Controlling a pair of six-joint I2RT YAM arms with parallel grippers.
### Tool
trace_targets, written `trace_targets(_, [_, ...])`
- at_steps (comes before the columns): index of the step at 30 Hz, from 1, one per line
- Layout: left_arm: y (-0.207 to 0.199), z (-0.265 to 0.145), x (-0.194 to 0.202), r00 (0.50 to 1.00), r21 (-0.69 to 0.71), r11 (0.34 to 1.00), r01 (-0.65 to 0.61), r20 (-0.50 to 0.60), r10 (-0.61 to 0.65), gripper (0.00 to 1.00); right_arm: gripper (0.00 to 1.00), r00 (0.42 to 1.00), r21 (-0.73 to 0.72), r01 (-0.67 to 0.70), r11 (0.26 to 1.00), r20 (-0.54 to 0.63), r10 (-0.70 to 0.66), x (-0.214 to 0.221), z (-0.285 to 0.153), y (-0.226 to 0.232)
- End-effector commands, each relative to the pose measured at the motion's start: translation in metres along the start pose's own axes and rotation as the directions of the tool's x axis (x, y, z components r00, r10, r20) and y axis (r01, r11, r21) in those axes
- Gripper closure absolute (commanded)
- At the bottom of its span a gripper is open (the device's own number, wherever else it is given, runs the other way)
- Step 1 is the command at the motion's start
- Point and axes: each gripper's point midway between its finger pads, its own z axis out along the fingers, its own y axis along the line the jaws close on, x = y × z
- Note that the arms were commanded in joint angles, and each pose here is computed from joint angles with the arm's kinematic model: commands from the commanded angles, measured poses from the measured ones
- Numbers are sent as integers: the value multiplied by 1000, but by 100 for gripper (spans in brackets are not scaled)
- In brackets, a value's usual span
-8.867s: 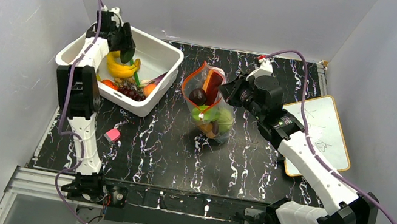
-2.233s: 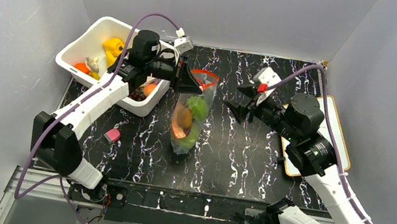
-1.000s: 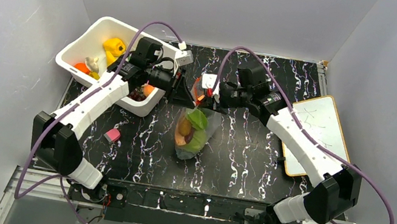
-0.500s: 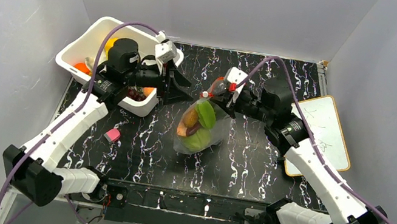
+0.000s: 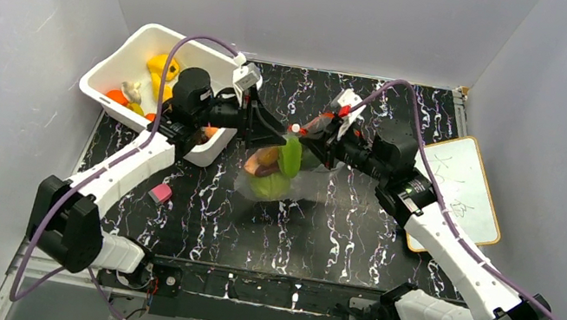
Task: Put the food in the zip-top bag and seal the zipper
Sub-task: Adjust the zipper food storage bag at the center of the board.
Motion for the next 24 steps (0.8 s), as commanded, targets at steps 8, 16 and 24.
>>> trace_targets(8, [-7, 12, -11, 997, 140, 990, 4, 77, -15, 69, 100, 976, 30, -64, 998, 209, 56, -50, -3, -3])
trace_targets(16, [-3, 15, -11, 996, 134, 991, -27, 90, 15, 56, 100, 972, -8, -85, 996, 219, 84, -48, 2, 2])
trace_targets(24, [-13, 13, -5, 995, 200, 978, -57, 92, 39, 89, 100, 974, 0, -96, 995, 207, 94, -42, 2, 1])
